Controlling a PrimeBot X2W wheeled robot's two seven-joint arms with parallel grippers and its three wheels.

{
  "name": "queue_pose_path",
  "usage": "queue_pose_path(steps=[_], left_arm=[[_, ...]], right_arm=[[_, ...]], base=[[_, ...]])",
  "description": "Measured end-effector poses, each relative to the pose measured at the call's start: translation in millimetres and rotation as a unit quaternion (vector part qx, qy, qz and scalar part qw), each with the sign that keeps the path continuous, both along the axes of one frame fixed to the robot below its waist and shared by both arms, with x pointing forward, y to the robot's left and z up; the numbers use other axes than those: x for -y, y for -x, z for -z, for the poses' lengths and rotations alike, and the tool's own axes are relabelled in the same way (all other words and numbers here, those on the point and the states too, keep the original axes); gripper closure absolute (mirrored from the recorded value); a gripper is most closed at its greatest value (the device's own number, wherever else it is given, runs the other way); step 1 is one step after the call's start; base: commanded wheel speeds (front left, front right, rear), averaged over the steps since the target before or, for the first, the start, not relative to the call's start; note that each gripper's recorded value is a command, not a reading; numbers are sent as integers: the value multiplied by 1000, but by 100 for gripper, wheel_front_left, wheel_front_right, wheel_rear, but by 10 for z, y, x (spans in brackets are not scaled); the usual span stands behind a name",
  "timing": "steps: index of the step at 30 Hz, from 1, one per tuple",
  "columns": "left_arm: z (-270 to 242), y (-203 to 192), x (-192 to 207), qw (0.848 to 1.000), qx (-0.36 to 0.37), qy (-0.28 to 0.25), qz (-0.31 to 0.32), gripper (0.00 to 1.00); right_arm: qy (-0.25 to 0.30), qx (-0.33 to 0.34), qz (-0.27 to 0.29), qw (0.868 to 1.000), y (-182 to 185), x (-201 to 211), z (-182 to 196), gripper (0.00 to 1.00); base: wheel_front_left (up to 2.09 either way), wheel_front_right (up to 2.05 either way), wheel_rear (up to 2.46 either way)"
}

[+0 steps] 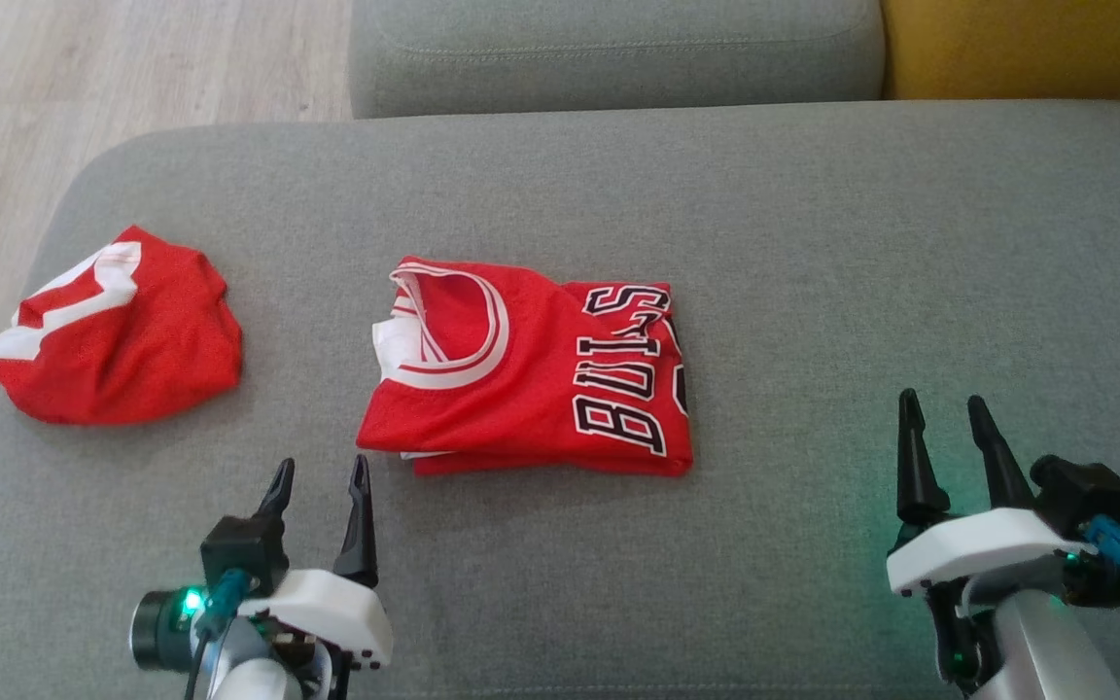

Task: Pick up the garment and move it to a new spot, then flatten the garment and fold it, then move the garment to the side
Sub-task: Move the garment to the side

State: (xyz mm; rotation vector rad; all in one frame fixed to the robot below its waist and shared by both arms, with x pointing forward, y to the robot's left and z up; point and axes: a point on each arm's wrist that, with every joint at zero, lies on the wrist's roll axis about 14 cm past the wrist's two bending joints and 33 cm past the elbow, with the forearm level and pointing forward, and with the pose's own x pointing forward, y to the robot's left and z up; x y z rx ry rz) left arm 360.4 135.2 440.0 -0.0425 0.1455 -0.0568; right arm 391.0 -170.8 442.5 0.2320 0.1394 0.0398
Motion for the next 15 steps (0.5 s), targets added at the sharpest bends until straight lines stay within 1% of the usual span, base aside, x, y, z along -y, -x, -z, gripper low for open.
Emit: queue_pose_path(steps=[6, 10, 12, 15], left_arm=[[11, 21, -11, 1000, -2, 0, -2, 0], [40, 31, -37, 1000, -6, 0, -6, 0], [58, 37, -53, 1000, -9, 0, -8, 0], [85, 42, -44, 1000, -14, 1, -4, 0]], right_arm=[[-2, -2, -2, 1000, 12, -21, 16, 0], [-10, -11, -14, 1000, -10, -118, 73, 0], [-13, -23, -31, 999, -20, -233, 143, 0], [-23, -44, -81, 995, -98, -588, 257, 0]], base=[[0, 0, 0], [0, 0, 0], [0, 0, 0], [0, 0, 0]])
